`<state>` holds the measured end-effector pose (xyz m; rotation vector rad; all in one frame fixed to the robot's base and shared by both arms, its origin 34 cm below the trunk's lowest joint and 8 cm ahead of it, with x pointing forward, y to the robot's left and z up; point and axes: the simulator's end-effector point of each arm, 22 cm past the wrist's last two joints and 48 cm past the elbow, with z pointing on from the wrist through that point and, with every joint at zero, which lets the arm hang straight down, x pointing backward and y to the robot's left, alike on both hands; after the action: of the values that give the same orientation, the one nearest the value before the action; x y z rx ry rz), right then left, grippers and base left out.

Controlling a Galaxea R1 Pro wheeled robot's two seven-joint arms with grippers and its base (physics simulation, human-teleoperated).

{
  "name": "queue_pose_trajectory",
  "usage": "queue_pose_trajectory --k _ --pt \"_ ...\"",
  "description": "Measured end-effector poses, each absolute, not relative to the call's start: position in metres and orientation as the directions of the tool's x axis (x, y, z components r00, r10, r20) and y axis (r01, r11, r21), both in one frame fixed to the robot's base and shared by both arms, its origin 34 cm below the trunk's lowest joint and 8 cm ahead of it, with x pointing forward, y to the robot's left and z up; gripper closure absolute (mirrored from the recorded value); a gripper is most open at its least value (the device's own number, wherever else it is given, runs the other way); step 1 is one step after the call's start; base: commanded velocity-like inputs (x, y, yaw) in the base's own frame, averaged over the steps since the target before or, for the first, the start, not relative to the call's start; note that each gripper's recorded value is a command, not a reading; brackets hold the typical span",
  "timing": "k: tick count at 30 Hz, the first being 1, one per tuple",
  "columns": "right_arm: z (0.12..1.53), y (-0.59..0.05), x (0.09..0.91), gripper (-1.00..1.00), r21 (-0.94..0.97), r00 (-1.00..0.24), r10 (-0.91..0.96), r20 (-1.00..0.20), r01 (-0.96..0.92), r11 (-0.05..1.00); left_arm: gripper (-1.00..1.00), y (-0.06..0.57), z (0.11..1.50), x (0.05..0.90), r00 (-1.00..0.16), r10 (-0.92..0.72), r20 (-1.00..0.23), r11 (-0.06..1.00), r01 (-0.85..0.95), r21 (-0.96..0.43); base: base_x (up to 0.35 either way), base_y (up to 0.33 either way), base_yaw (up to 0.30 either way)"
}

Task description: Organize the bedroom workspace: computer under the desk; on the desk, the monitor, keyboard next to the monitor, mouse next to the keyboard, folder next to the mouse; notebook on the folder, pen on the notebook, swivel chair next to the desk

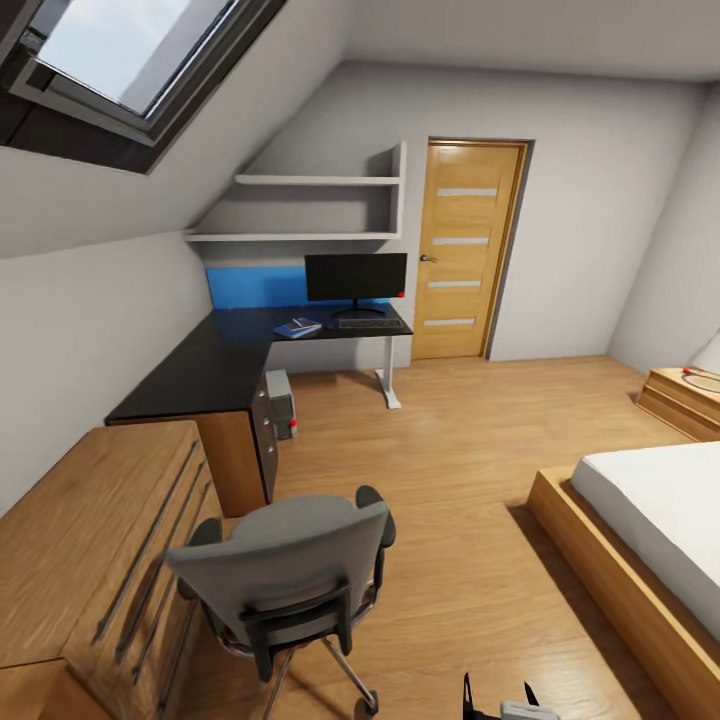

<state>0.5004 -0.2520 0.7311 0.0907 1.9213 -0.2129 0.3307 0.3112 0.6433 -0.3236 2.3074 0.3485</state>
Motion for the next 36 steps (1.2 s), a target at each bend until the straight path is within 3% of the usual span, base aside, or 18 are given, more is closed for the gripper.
queue_pose_trajectory --k 12,26,36 --pt "0.7311 -0.2521 0.5003 -1.0 -0.104 -0.353 -0.039 -0.935 0.167 0.98 -1.0 0.3111 0.6431 0.3306 -0.675 -0.125 -0.727 0.931 -0.334 0.15 0.0 0.081 0.016" --pt "0.7309 -0.2523 0.5001 -1.0 -0.104 -0.354 -0.039 -0.934 0.168 0.98 -1.0 0.3111 0.643 0.3305 -0.676 -0.125 -0.726 0.931 -0.334 0.15 0.0 0.003 0.221" --pt "0.7309 -0.2522 0.5002 -1.0 -0.104 -0.354 -0.039 -0.935 0.168 0.98 -1.0 0.3108 0.6426 0.3302 -0.677 -0.126 -0.725 0.931 -0.334 0.15 -0.104 -0.094 0.041"
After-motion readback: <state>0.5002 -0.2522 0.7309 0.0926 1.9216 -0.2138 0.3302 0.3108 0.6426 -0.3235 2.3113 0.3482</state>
